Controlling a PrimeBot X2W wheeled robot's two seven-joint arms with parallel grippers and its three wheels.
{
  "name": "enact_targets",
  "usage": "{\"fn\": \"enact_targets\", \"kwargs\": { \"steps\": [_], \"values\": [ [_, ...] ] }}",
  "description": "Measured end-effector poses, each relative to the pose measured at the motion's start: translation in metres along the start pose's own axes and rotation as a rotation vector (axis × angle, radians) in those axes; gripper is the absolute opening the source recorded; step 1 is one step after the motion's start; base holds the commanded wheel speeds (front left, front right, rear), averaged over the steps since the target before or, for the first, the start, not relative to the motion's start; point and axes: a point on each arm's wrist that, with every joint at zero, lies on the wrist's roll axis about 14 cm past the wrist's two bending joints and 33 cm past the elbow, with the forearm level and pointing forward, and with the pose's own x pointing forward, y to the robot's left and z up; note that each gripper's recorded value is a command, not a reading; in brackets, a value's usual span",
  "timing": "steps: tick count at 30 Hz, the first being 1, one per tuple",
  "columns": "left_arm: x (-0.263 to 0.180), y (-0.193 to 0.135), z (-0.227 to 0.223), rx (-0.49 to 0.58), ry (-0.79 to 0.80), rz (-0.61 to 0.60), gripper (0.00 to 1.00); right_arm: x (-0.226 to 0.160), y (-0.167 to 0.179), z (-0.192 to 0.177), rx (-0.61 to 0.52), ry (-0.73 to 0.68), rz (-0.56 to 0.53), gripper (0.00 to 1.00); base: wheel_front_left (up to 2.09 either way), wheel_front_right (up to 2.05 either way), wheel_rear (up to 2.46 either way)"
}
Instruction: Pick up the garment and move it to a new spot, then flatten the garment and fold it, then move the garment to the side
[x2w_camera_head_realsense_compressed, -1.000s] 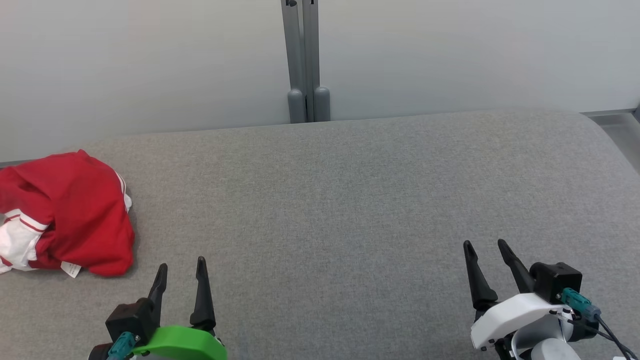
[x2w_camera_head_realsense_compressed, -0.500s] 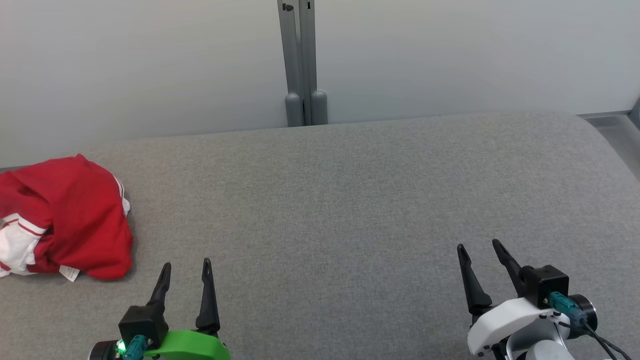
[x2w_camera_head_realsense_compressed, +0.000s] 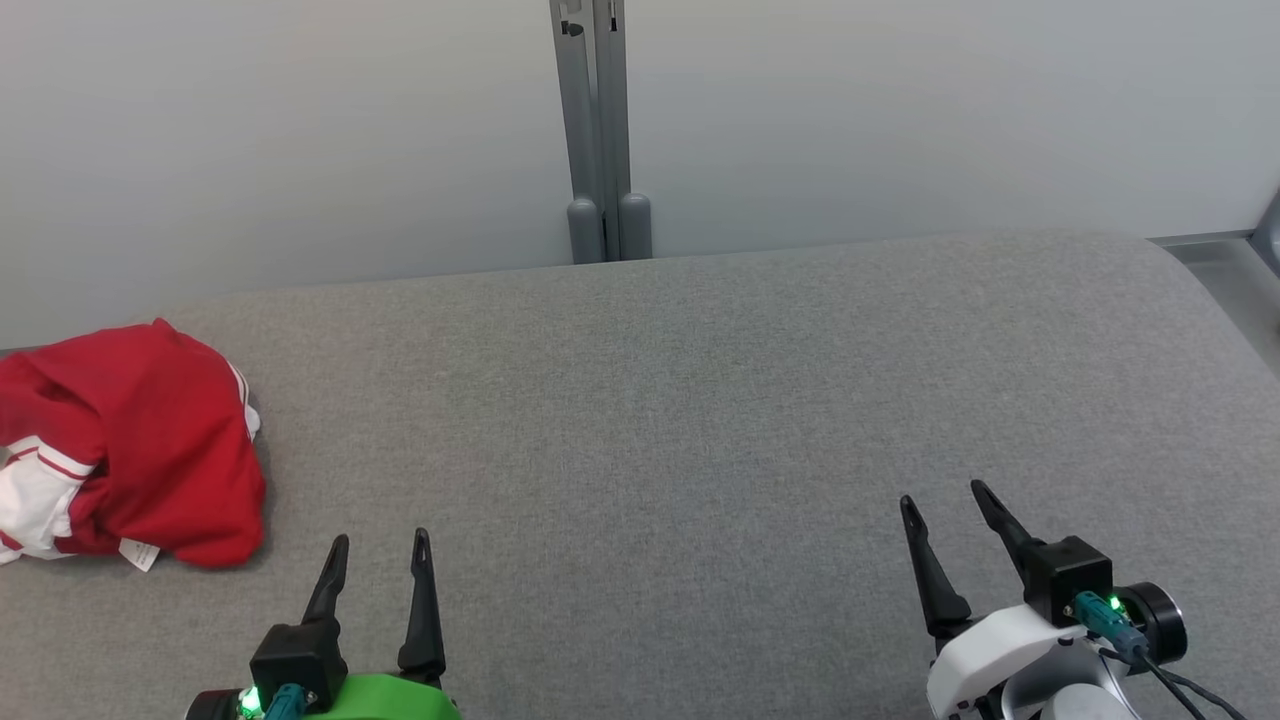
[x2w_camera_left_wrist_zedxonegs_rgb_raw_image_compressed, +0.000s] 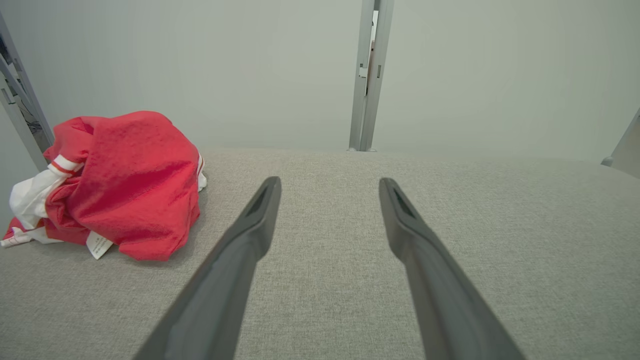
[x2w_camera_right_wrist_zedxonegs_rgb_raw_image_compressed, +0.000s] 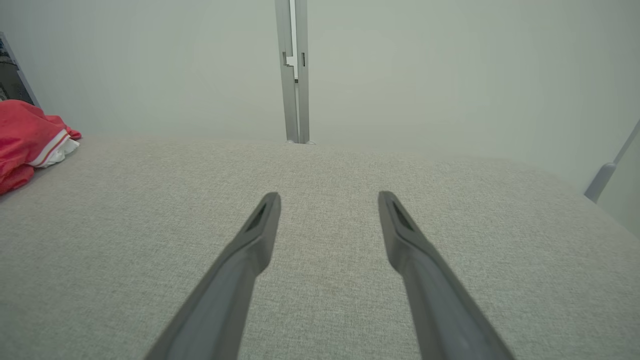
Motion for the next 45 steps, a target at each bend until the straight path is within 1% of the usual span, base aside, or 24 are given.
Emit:
{"fn": "enact_targets", "kwargs": {
  "steps": [15,19,23,32,41,45],
  "values": [
    [-0.002,0.003,0.000,-0.018,0.000,0.012,1.00,0.000,0.000,0.000,0.025,-0.005,-0.003,1.00,0.00,0.00,0.00],
    [-0.005,0.008,0.000,-0.034,-0.002,0.035,1.00,0.003,0.004,0.002,0.023,-0.012,0.012,1.00,0.00,0.00,0.00],
    [-0.012,0.021,0.001,-0.037,-0.007,0.083,1.00,0.010,0.015,0.003,0.032,-0.015,0.044,1.00,0.00,0.00,0.00],
    [-0.042,0.073,0.005,-0.015,-0.025,0.253,1.00,0.032,0.060,0.004,0.050,-0.015,0.182,1.00,0.00,0.00,0.00],
    [-0.089,0.123,0.012,0.011,-0.050,0.438,1.00,0.051,0.120,0.003,0.069,-0.006,0.353,1.00,0.00,0.00,0.00],
    [-0.112,0.147,0.020,0.015,-0.076,0.540,1.00,0.059,0.153,0.009,0.069,-0.018,0.445,1.00,0.00,0.00,0.00]
  ]
}}
